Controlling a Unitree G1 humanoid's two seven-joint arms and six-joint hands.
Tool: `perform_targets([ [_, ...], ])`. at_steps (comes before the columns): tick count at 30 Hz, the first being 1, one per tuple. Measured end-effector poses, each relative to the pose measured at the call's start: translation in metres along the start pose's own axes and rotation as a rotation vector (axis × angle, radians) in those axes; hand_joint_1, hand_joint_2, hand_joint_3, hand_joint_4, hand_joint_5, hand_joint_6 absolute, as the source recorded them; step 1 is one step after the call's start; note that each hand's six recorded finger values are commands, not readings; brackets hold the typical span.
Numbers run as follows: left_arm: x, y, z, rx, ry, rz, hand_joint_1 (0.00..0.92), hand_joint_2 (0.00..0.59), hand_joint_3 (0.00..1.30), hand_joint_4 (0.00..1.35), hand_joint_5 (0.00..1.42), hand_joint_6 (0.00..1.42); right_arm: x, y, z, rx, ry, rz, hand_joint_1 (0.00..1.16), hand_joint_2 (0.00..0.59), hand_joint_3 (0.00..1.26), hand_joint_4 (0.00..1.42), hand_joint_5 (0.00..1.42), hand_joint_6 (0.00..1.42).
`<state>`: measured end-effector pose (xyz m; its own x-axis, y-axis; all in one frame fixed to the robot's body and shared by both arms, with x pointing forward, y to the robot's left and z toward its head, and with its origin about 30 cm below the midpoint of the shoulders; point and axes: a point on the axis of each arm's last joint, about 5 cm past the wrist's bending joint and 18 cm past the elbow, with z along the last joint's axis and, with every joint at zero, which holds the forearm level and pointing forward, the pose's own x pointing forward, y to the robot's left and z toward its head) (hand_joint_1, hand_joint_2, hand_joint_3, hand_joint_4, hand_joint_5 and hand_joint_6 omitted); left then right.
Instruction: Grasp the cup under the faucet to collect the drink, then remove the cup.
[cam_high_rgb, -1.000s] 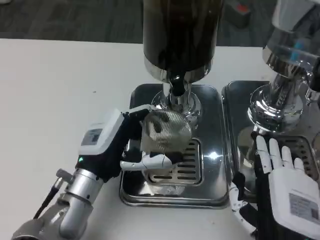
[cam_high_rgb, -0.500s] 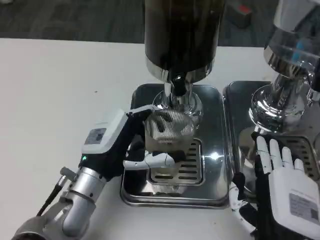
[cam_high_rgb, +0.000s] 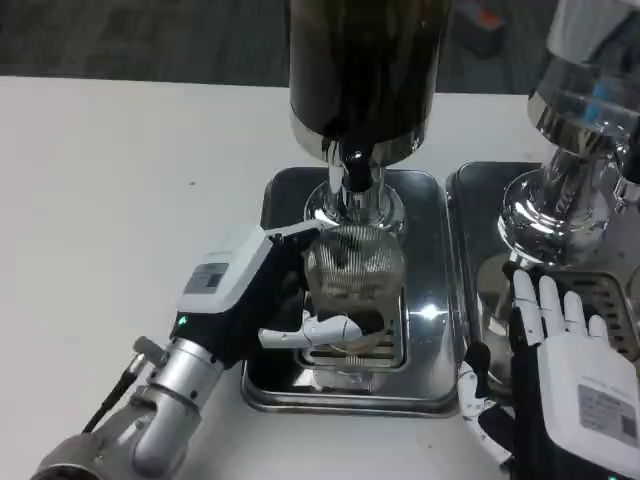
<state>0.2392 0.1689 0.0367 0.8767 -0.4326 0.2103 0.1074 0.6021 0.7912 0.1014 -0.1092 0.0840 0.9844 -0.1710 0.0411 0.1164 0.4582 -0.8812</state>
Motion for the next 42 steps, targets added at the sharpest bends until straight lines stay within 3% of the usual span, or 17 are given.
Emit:
perform_targets([
  [22,-0.007,0.007,-0.0078,0.006,0.055,0.025,0.007,0.000,0.22,0.24,0.50,0.29,0.002,0.0012,0.0004,0.008,-0.001,0.004,0.47,0.565,0.04,0.00,0.00,0.00],
  [25,-0.010,0.008,-0.0092,0.005,0.059,0.020,0.000,0.000,0.17,0.16,0.43,0.23,0.002,0.0023,0.0000,0.006,-0.001,0.008,0.46,0.559,0.03,0.00,0.00,0.00],
  [29,-0.019,0.017,-0.0151,-0.024,0.090,0.051,0.000,0.000,0.01,0.01,0.24,0.13,0.003,0.0027,-0.0012,-0.016,-0.011,0.008,0.45,0.556,0.01,0.00,0.00,0.00],
  [35,-0.031,0.038,-0.0244,-0.009,0.105,0.088,0.000,0.000,0.00,0.00,0.08,0.01,0.005,0.0018,-0.0016,-0.085,-0.021,-0.014,0.40,0.529,0.00,0.00,0.00,0.00],
  [42,-0.045,0.041,-0.0244,-0.023,0.087,0.082,0.000,0.009,0.00,0.00,0.05,0.00,0.008,0.0028,-0.0039,-0.131,-0.025,-0.015,0.37,0.537,0.00,0.00,0.00,0.00],
])
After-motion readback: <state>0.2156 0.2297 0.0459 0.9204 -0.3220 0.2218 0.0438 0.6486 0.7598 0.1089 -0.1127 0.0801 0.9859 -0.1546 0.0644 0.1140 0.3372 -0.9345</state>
